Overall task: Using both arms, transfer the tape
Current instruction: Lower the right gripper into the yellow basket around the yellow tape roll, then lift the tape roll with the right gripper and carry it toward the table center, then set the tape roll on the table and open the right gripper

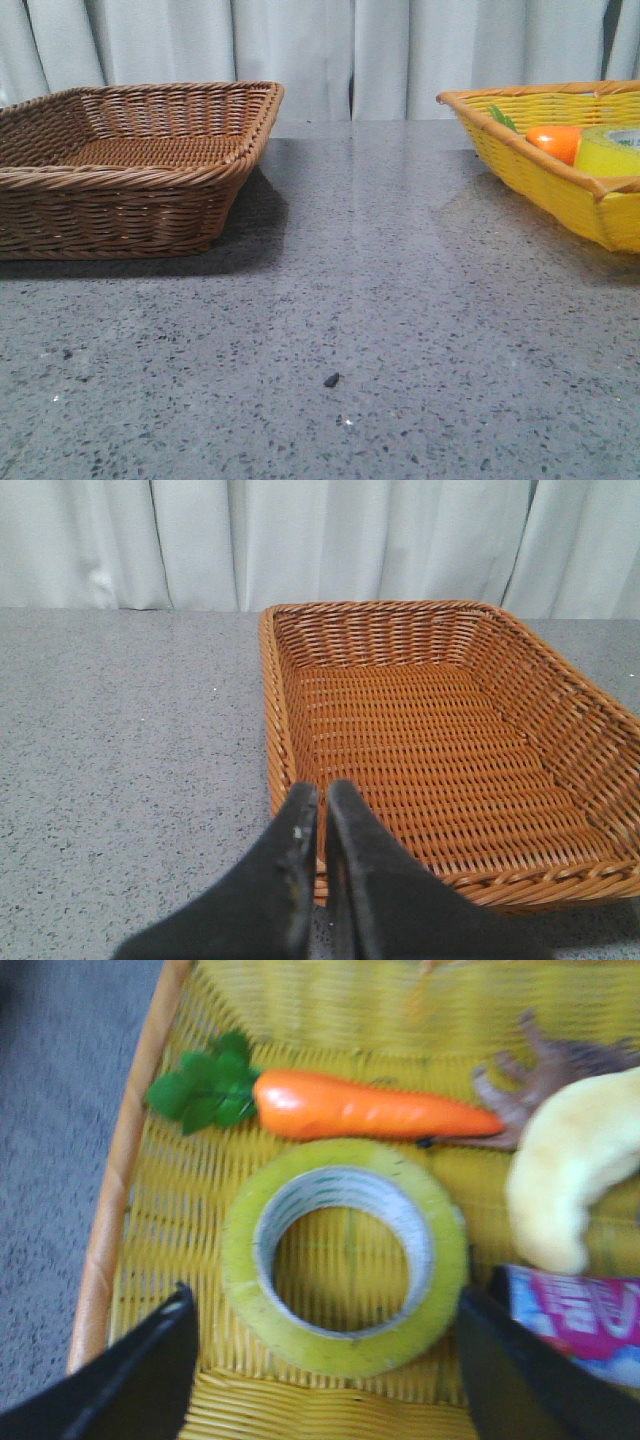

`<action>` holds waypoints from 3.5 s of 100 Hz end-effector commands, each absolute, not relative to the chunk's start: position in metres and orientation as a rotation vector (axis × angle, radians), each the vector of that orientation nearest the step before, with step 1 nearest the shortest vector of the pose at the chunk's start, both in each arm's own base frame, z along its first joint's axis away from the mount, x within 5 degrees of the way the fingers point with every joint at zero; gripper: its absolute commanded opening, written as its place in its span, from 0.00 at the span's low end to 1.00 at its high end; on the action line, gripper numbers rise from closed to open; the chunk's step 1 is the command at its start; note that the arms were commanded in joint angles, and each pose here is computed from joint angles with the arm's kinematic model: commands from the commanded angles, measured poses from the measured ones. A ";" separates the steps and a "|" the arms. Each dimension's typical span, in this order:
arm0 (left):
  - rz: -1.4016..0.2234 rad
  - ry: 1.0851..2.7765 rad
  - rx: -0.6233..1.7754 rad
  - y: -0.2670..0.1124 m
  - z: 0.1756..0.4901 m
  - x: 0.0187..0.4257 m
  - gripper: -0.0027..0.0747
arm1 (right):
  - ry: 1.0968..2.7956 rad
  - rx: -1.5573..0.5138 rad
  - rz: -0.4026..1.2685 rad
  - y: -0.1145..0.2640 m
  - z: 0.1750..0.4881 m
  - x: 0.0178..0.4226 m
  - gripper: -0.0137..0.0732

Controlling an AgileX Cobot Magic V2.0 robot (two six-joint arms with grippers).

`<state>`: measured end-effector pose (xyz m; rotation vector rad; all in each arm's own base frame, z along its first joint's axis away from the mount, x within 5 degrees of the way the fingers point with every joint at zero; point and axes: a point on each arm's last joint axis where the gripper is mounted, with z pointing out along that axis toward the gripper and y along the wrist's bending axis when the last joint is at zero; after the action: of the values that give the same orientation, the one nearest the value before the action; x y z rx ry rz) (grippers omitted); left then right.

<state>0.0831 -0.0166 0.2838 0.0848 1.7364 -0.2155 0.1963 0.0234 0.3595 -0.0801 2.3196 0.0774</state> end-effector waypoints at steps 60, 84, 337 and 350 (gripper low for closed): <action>-0.230 1.641 0.055 -0.016 0.302 0.085 0.01 | 2.714 -0.238 0.065 0.067 0.304 0.308 0.72; -0.230 1.641 0.055 -0.016 0.302 0.085 0.01 | 2.734 -0.240 0.062 0.068 0.297 0.312 0.43; -0.537 1.577 0.301 -0.071 0.343 0.121 0.51 | 2.035 -0.626 0.279 0.136 0.503 0.190 0.07; -0.599 1.616 0.389 -0.101 0.348 0.138 0.52 | 1.859 -0.578 0.303 0.108 0.518 0.157 0.07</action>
<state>0.1275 -0.0834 0.3261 0.3870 1.7098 -0.5327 0.1793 0.1276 0.4946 -0.6313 2.0645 0.2814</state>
